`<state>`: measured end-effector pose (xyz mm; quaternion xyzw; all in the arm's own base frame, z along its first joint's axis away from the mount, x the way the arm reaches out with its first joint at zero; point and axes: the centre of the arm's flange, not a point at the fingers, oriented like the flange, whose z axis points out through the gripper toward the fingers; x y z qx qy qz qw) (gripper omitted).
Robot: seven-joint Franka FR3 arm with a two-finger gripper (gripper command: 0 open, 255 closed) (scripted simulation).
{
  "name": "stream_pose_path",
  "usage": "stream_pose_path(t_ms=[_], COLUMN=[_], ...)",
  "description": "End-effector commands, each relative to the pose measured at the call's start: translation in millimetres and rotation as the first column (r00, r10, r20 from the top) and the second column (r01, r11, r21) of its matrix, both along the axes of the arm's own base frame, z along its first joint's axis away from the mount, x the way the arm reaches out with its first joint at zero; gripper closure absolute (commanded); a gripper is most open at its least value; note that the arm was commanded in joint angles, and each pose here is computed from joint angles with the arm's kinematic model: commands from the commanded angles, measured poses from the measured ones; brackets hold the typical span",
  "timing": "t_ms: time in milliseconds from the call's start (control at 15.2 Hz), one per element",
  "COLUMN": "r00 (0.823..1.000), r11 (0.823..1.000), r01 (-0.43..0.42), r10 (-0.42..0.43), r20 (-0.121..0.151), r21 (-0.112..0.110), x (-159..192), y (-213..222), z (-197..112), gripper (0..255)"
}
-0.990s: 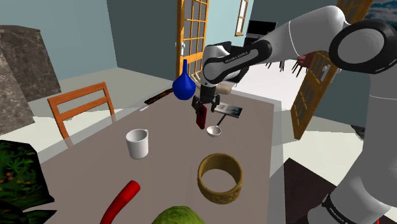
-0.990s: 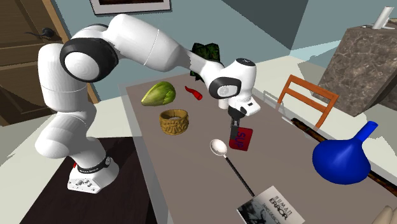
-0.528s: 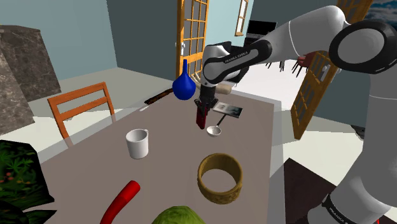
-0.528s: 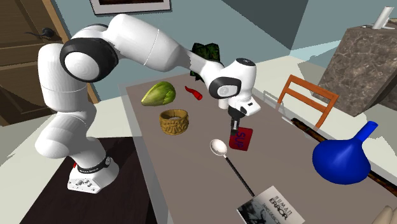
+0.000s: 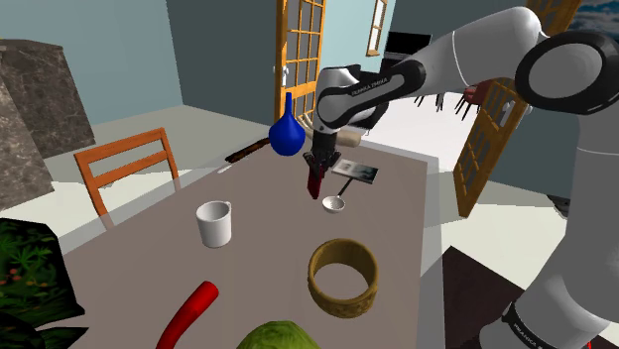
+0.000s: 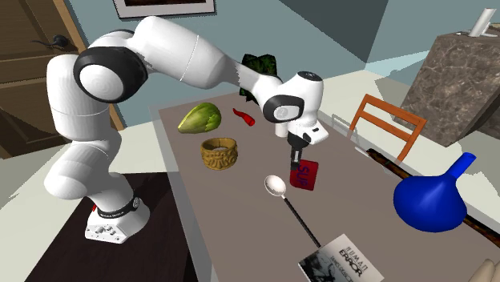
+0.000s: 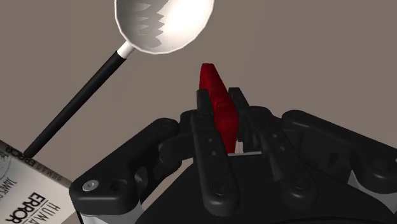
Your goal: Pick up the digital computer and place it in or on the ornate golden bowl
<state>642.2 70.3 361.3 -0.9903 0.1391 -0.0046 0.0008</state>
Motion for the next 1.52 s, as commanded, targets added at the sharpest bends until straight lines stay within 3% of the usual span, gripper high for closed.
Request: stream_pose_path(t_ms=[0, 1452], r00=[1.0, 1.0], r11=[1.0, 1.0], r01=[0.0, 0.0], r10=[0.0, 0.0], r20=[0.0, 0.0], r21=[0.0, 0.0], x=[0, 0], y=[1, 1], z=[10, 126], gripper=[255, 255])
